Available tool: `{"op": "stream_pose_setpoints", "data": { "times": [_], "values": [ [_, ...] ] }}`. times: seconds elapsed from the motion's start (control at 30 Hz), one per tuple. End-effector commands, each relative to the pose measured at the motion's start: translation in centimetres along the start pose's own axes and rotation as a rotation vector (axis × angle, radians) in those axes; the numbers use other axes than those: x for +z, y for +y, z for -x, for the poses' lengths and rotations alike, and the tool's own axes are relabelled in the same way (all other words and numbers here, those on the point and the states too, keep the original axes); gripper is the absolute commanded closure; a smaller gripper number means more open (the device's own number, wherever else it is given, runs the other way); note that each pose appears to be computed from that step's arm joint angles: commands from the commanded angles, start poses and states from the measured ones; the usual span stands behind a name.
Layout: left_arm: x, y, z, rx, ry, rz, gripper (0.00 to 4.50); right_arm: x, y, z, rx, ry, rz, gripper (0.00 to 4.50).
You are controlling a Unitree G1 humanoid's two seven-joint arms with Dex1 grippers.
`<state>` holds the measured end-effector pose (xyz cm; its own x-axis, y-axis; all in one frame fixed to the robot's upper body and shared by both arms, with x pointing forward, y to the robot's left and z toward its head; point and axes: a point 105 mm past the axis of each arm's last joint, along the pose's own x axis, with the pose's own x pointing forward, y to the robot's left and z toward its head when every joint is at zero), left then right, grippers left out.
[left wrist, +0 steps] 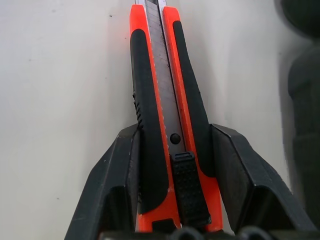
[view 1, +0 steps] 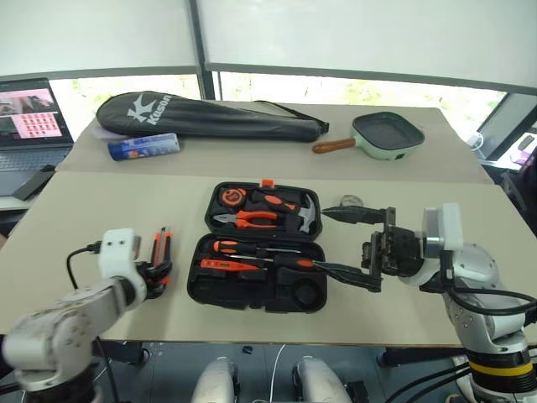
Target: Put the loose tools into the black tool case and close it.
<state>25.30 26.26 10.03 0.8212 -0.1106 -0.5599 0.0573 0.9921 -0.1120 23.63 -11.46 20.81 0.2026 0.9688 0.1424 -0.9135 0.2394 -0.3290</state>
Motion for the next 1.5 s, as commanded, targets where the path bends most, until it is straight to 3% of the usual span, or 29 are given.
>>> {"op": "stream_pose_setpoints", "data": {
  "times": [0.03, 0.1, 0.23, 0.33, 0.43, 0.57, 0.83, 1.13, 1.33, 1.4, 1.5],
  "values": [
    [5.6, -1.6, 1.5, -0.289, -0.282, -0.244, 2.84, 1.2, 0.0, 0.7, -0.006, 0.001, 0.031, 0.0],
    [5.3, -3.8, 1.8, -0.5, -0.257, -0.54, 2.84, 0.9, 0.3, 1.2, -0.005, 0.028, 0.02, 0.0],
    [5.7, -8.1, 2.6, -0.877, -0.272, -0.735, 2.84, -0.2, 1.2, 2.4, 0.003, 0.131, 0.003, 0.0],
    [4.2, -10.2, 3.2, -1.085, -0.167, -0.957, 2.84, -1.1, 2.3, 3.6, 0.022, 0.229, -0.032, 0.0],
    [3.2, -11.4, 3.3, -1.191, -0.084, -1.044, 2.84, -1.6, 3.0, 4.4, 0.001, 0.278, -0.084, 0.0],
    [1.8, -12.1, 1.5, -1.197, 0.05, -1.25, 2.84, -2.1, 4.2, 5.3, -0.03, 0.331, -0.118, 0.0],
    [1.5, -13.4, -0.3, -1.153, 0.096, -1.356, 2.84, -1.7, 5.1, 5.4, -0.08, 0.317, -0.132, 0.0],
    [0.8, -15.5, -0.7, -1.186, 0.138, -1.391, 2.84, -1.7, 5.4, 5.3, -0.087, 0.306, -0.144, 0.0],
    [0.3, -14.7, -1.0, -1.158, 0.213, -1.367, 2.84, -1.7, 5.5, 5.0, -0.098, 0.284, -0.148, 0.0],
    [0.2, -14.5, -0.9, -1.157, 0.221, -1.356, 1.84, -1.7, 5.4, 4.9, -0.101, 0.279, -0.15, 0.0],
    [0.3, -14.4, -0.9, -1.162, 0.202, -1.357, 1.01, -1.8, 5.1, 4.8, -0.108, 0.268, -0.152, 0.0]
  ]
}}
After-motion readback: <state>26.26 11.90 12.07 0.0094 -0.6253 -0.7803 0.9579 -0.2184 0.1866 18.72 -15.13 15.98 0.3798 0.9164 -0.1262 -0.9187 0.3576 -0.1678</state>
